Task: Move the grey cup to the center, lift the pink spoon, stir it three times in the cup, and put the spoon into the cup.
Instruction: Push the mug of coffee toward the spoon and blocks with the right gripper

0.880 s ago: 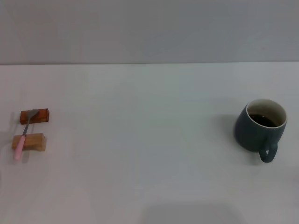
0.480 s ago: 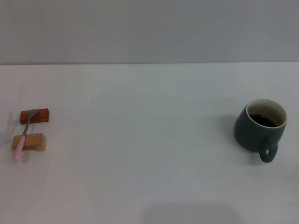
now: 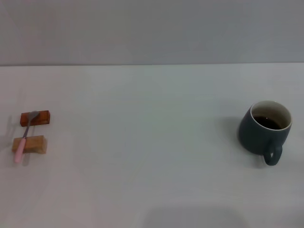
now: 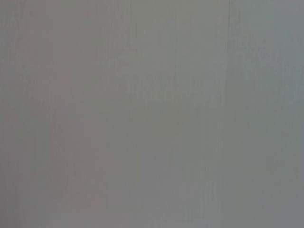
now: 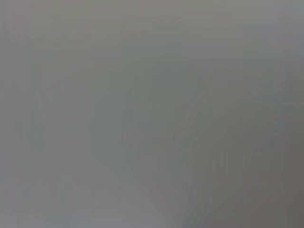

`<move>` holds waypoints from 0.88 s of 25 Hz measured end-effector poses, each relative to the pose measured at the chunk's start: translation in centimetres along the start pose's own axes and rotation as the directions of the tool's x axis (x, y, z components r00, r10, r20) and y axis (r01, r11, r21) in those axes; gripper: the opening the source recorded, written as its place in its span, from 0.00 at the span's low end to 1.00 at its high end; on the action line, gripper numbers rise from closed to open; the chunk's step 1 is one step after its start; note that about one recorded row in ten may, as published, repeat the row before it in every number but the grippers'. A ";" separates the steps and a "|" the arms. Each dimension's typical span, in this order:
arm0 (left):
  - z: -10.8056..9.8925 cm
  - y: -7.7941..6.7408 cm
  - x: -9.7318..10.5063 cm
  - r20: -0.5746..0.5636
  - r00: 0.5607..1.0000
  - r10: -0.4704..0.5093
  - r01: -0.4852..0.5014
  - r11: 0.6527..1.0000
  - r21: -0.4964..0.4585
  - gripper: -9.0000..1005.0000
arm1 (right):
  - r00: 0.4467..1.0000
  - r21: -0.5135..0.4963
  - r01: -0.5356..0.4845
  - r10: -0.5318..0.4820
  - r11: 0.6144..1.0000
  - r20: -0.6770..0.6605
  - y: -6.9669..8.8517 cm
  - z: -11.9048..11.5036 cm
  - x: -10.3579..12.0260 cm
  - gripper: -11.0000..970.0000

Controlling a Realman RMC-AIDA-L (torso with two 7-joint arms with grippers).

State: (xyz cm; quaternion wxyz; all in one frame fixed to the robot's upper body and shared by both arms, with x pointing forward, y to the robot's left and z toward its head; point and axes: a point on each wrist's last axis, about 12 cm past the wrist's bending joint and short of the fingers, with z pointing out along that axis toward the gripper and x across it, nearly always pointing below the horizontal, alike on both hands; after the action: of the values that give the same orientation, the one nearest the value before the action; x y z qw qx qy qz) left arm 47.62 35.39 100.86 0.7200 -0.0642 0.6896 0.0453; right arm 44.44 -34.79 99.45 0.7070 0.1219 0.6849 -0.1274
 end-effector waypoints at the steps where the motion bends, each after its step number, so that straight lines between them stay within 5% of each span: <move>1: 0.0 0.0 0.0 0.001 1.000 -0.001 0.001 1.000 0.000 0.80 | 1.000 -0.010 0.008 -0.008 1.000 -0.020 0.2 0.7 0.1 0.01; 10: 0.2 -0.2 -0.1 0.004 1.000 -0.002 0.002 1.000 0.006 0.80 | 0.991 -0.086 0.035 -0.045 0.996 -0.127 2.7 5.1 0.1 0.01; 22: 0.4 -0.3 -0.2 0.009 1.000 -0.004 0.003 1.000 0.008 0.80 | 0.982 -0.168 -0.002 -0.030 0.986 -0.186 5.8 6.3 0.2 0.01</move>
State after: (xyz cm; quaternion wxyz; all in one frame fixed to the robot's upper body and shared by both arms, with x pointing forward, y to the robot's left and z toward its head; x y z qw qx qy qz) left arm 48.04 35.15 101.07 0.7235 -0.0624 0.6863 0.0416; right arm 52.32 -31.53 99.42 0.6460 0.0685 0.7577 -0.0622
